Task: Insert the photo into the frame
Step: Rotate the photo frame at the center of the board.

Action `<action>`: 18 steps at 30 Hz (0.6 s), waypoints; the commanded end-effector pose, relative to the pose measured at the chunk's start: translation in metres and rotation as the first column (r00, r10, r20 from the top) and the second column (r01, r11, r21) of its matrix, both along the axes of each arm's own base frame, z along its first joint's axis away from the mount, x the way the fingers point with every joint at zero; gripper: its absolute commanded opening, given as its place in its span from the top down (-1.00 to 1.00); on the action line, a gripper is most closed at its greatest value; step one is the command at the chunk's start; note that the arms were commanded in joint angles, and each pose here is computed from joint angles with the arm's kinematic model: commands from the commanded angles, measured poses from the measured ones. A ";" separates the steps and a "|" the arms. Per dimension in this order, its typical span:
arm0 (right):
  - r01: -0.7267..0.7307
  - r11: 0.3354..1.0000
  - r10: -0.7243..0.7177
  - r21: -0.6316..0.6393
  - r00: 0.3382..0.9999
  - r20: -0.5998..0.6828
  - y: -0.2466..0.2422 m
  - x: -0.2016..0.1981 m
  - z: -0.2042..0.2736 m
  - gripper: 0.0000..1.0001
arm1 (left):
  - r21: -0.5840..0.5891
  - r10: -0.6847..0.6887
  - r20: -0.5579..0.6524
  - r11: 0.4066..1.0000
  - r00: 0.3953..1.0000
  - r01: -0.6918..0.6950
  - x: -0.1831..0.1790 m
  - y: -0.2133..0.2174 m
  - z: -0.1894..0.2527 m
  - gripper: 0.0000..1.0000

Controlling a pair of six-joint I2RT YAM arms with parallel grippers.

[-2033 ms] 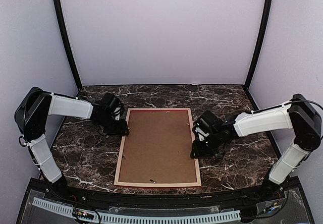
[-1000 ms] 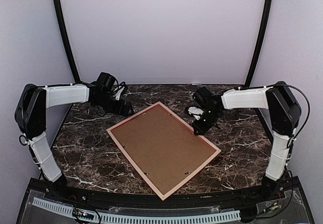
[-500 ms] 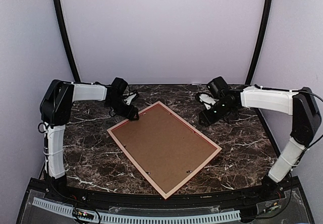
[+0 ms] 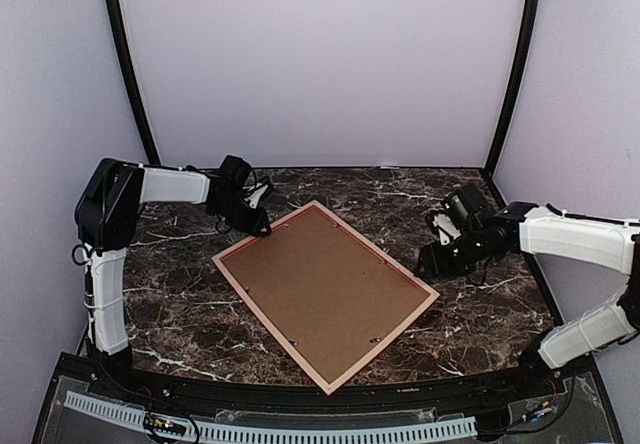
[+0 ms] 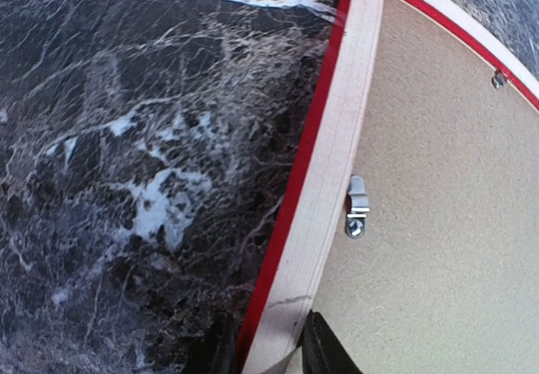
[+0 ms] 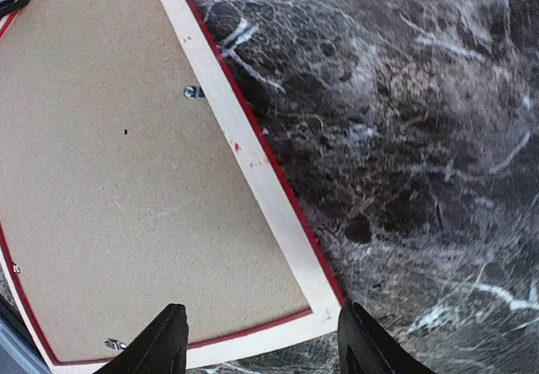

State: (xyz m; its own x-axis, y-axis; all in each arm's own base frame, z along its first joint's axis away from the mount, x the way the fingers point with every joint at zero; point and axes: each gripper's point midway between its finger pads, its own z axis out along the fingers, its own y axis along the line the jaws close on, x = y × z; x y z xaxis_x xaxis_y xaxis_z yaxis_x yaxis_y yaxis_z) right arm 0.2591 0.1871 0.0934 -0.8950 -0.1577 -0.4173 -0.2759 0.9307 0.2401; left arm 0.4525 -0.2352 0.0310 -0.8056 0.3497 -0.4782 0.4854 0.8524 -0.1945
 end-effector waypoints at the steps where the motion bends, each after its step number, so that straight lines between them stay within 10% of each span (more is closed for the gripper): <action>1: 0.119 0.990 -0.117 0.076 0.993 -0.032 -0.001 -0.018 -0.004 -0.25 | 0.017 0.108 -0.030 0.994 0.994 -0.107 -0.022 0.020 -0.007 0.64; 18: 0.202 0.979 -0.200 0.018 0.977 -0.079 0.000 -0.041 -0.059 -0.38 | -0.201 0.338 -0.132 0.911 0.932 -0.359 -0.145 0.054 -0.011 0.54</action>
State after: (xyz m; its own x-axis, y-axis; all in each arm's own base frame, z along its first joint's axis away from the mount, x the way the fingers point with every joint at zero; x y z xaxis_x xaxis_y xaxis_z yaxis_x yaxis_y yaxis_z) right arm 0.2017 0.1801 0.0364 -0.9515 0.0174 -0.3072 -0.0740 0.9561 0.2835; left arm 0.3519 -0.1837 0.0285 -0.8566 0.0051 -0.5160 0.2176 0.9102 -0.3523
